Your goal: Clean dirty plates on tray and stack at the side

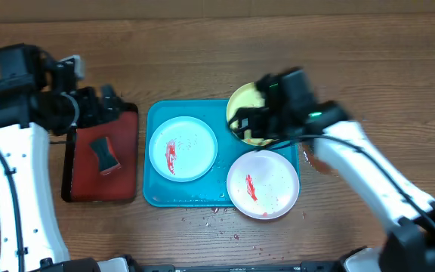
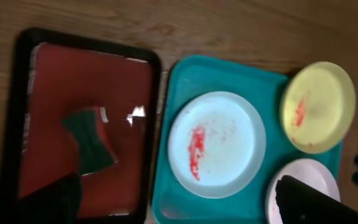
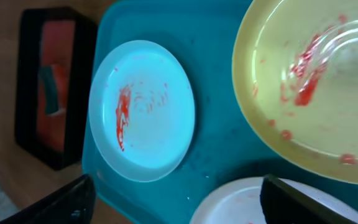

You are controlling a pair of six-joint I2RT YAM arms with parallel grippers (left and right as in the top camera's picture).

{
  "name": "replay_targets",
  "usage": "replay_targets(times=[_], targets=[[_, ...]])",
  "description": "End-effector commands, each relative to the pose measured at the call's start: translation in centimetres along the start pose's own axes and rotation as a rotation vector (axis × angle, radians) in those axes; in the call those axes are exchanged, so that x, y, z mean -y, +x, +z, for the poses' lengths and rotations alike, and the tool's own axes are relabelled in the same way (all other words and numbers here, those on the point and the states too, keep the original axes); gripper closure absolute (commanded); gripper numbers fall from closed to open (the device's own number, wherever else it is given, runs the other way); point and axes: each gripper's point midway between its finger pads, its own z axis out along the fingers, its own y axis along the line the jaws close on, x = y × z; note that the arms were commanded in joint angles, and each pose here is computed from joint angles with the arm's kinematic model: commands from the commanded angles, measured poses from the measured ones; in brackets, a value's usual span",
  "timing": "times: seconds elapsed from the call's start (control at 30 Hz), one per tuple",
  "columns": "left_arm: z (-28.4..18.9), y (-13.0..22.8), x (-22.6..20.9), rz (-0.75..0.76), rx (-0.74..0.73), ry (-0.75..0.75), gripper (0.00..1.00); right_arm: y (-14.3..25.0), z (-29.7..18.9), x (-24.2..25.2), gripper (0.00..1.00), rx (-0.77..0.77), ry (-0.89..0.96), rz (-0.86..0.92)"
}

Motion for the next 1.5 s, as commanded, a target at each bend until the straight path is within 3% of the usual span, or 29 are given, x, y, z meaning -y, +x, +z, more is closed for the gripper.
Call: replay_targets(times=[0.0, 0.1, 0.33, 0.53, 0.7, 0.9, 0.97, 1.2, 1.4, 1.47], targets=[[-1.1, -0.3, -2.6, -0.054, 0.024, -0.132, 0.0, -0.8, 2.1, 0.1, 0.24, 0.073, 0.146, 0.047], [-1.1, 0.0, -4.1, -0.059, 0.011, -0.217, 0.0, 0.1, 5.0, 0.4, 0.38, 0.072, 0.219, 0.075], [-0.9, 0.2, -4.4, -0.069, 0.002, -0.228, 0.01, 2.1, 10.3, 1.0, 0.6, 0.008, 0.246, 0.055], [-0.5, 0.4, -4.7, -0.071, -0.012, -0.236, 0.06, 2.5, 12.1, 1.3, 0.68, 0.004, 0.257, 0.045], [0.2, 0.7, -4.9, -0.075, -0.035, -0.238, 0.07, 2.8, 13.2, 1.7, 0.82, 0.003, 0.258, 0.08], [1.7, 2.1, -6.4, -0.087, -0.104, -0.293, 0.11, 3.3, 14.1, 2.1, 0.88, -0.01, 0.265, 0.105], [2.8, 3.2, -6.9, -0.095, -0.147, -0.301, 0.14, 3.3, 14.1, 2.1, 0.96, -0.01, 0.266, 0.106], [6.5, 5.6, -8.7, -0.085, -0.22, -0.326, 0.21, 3.4, 14.1, 2.1, 0.96, -0.016, 0.265, 0.107], [10.4, 6.4, -10.4, -0.008, -0.237, -0.337, 0.37, 3.5, 14.1, 2.2, 0.96, -0.02, 0.268, 0.106], [12.5, 7.0, -11.1, -0.01, -0.252, -0.335, 0.48, 3.5, 14.1, 2.2, 0.96, -0.02, 0.268, 0.102]])
